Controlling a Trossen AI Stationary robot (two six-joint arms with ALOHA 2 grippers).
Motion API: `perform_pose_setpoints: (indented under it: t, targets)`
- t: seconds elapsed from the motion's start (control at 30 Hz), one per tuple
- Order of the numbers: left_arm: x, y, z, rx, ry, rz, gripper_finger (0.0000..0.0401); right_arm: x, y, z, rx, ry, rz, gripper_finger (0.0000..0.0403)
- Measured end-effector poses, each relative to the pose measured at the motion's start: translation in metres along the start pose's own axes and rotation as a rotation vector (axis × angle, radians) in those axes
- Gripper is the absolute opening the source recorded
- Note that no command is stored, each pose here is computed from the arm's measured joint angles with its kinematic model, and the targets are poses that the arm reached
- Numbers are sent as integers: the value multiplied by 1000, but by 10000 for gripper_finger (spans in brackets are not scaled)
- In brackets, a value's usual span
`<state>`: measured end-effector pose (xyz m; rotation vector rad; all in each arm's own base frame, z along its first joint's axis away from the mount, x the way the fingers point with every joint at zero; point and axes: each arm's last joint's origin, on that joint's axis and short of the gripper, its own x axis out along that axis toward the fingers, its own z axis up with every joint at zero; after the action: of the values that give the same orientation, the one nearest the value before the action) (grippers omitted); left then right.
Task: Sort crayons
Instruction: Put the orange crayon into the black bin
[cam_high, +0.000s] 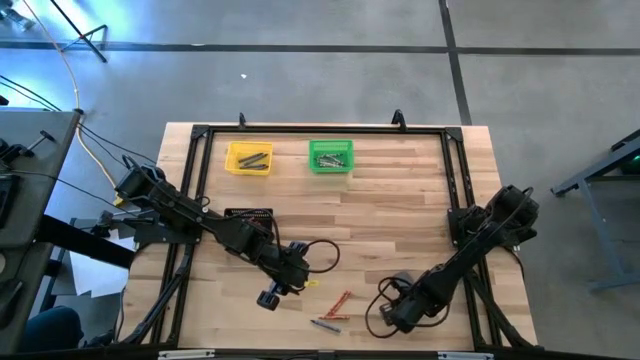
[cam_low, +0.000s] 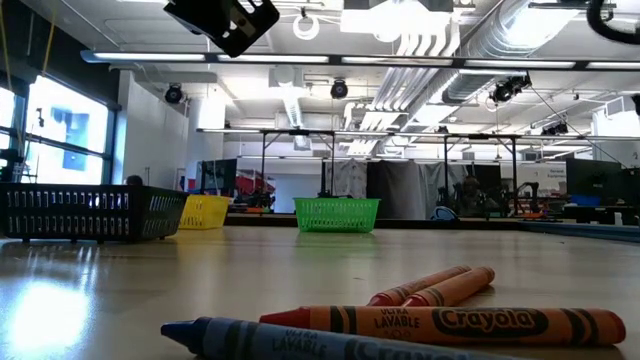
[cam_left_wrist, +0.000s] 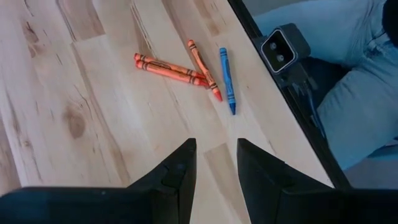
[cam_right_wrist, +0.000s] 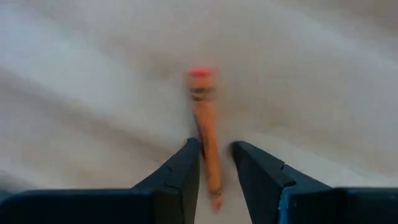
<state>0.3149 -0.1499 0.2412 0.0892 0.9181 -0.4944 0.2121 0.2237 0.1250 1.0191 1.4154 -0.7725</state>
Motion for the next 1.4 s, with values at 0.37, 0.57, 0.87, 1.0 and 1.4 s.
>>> perform_pose_setpoints:
  t: [0.37, 0.57, 0.87, 1.0, 1.4]
  targets:
    - [0, 2, -1, 15, 7, 53, 104, -7, 7, 8, -38, -39, -51, 103]
    - [0, 2, -1, 30, 8, 55, 104, 1, 10, 7, -22, -9, -57, 103]
    - [0, 2, -1, 33, 8, 55, 104, -5, 15, 5, -9, -12, -70, 54]
    - [0, 2, -1, 33, 8, 55, 104, -7, 17, 4, -16, -10, -67, 14]
    - [0, 2, -1, 33, 7, 55, 104, -8, 19, 3, -44, 0, -54, 6]
